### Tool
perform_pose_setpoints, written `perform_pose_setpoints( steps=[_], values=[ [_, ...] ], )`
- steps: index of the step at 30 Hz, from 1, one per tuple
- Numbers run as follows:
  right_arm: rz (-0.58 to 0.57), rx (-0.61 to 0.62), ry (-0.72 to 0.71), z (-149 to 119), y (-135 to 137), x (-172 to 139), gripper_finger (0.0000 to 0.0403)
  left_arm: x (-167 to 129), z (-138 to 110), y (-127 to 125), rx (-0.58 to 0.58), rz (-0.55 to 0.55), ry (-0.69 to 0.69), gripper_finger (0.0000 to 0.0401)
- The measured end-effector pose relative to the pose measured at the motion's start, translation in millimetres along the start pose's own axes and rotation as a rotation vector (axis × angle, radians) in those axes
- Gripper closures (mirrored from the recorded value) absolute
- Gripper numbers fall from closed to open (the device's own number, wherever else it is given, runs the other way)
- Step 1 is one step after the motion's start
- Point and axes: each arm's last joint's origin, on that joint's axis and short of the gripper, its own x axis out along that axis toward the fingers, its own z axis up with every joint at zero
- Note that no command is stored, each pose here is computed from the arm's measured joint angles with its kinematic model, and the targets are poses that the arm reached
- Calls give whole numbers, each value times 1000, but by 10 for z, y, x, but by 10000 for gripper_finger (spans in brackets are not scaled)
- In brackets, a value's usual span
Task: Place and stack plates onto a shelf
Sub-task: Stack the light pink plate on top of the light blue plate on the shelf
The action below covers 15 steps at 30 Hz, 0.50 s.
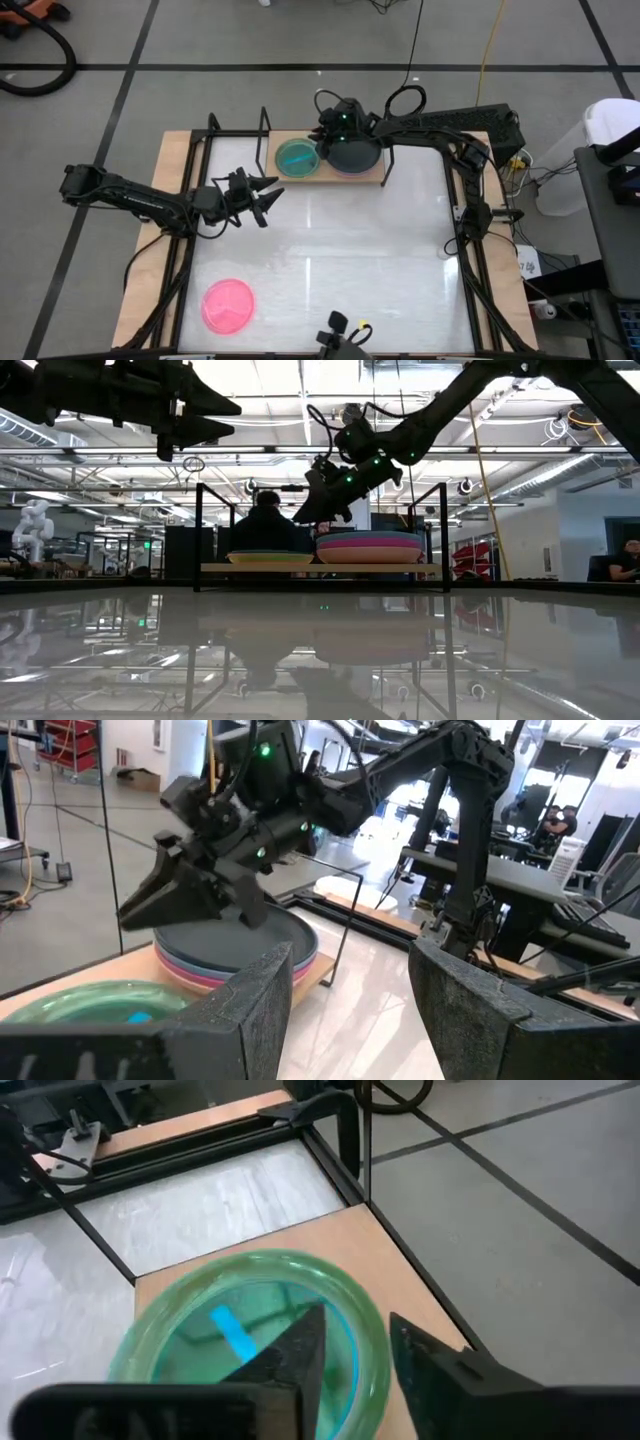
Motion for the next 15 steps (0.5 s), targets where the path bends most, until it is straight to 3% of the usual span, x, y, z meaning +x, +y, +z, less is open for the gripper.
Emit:
perform_pose_setpoints(
  steps=[7, 11, 15],
  values=[
    [40, -65, -111, 468, 208, -502, 269, -1, -44, 10, 20, 9, 42, 197],
    [120, -244, -201, 696, 653, -1016, 271, -6, -67, -24, 16, -53, 84, 197],
    [135, -389, -273, 602, 1104, -1505, 272, 5, 35, -201, 34, -135, 149, 197]
  ],
)
